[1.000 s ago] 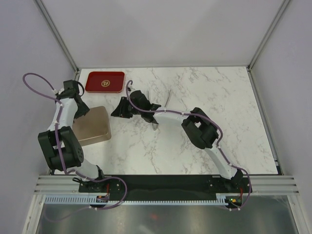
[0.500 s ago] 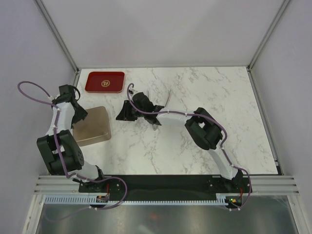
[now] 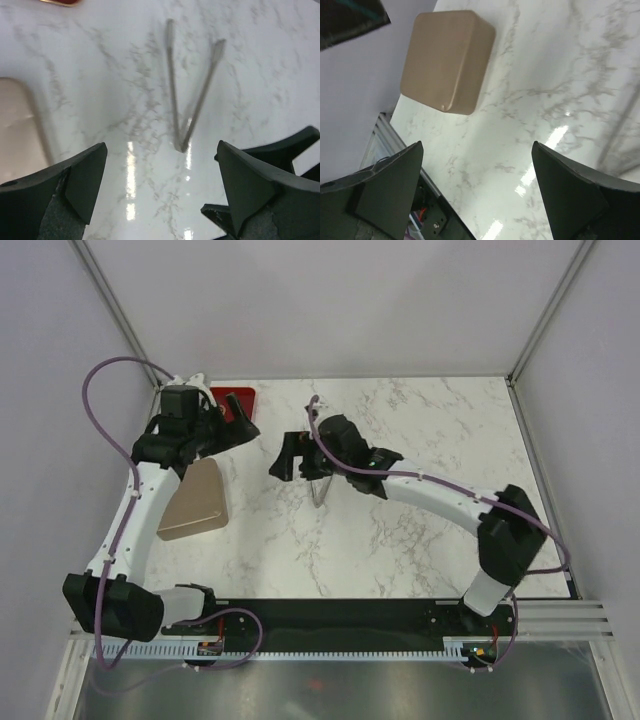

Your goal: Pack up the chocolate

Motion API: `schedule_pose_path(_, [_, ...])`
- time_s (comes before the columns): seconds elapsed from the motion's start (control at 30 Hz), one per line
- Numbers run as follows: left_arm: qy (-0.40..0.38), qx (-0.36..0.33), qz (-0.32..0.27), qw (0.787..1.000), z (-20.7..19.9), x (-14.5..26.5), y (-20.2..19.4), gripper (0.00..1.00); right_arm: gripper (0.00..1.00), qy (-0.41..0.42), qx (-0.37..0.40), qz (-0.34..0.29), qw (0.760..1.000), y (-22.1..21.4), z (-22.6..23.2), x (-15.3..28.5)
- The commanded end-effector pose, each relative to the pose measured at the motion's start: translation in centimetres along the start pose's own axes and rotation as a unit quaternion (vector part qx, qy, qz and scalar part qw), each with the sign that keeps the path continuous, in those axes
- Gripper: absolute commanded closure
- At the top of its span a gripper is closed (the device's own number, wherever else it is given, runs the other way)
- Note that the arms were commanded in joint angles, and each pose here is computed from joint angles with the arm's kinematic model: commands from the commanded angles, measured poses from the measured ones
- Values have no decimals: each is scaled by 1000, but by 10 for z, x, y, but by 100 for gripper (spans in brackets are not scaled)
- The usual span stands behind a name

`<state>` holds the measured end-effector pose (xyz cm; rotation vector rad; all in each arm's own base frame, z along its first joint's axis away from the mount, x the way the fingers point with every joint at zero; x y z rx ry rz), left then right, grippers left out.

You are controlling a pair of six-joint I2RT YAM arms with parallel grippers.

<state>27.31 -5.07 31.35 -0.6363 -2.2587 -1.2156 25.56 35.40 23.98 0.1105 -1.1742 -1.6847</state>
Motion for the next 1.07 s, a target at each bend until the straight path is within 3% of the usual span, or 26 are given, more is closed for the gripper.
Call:
schedule_pose_path(0.0, [-193, -62, 44, 978, -45, 25, -21, 0, 2, -97, 30, -42, 994, 14, -12, 60])
schedule_pose_path(0.13, [-267, -83, 50, 959, -57, 39, -38, 0, 2, -189, 11, -84, 978, 15, -20, 118])
schedule_pose_path(0.3, [-395, -119, 36, 910, -67, 66, -51, 0, 2, -279, 11, -195, 940, 24, -25, 197])
schedule_pose_path(0.43, [-404, -130, 24, 905, -62, 72, -57, 0, 2, -282, 4, -256, 925, 31, -17, 244])
schedule_pose_path(0.87, [-390, -124, -35, 912, -64, 86, -46, 0, 2, -316, 13, -249, 916, 20, -26, 257])
schedule_pose_path(1.03, [-415, -105, -29, 903, -73, 83, -41, 0, 2, -324, 13, -249, 913, 19, -28, 255])
Point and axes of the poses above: each gripper's point midway between its finger pads, its own x axis back along the fingers, its own z axis along the line the jaws close on, y = z × x, the point moved 10 cm from there along x, back along the fingers, and after that the axes turned 8 degrees about x, right-handed, at the moved point
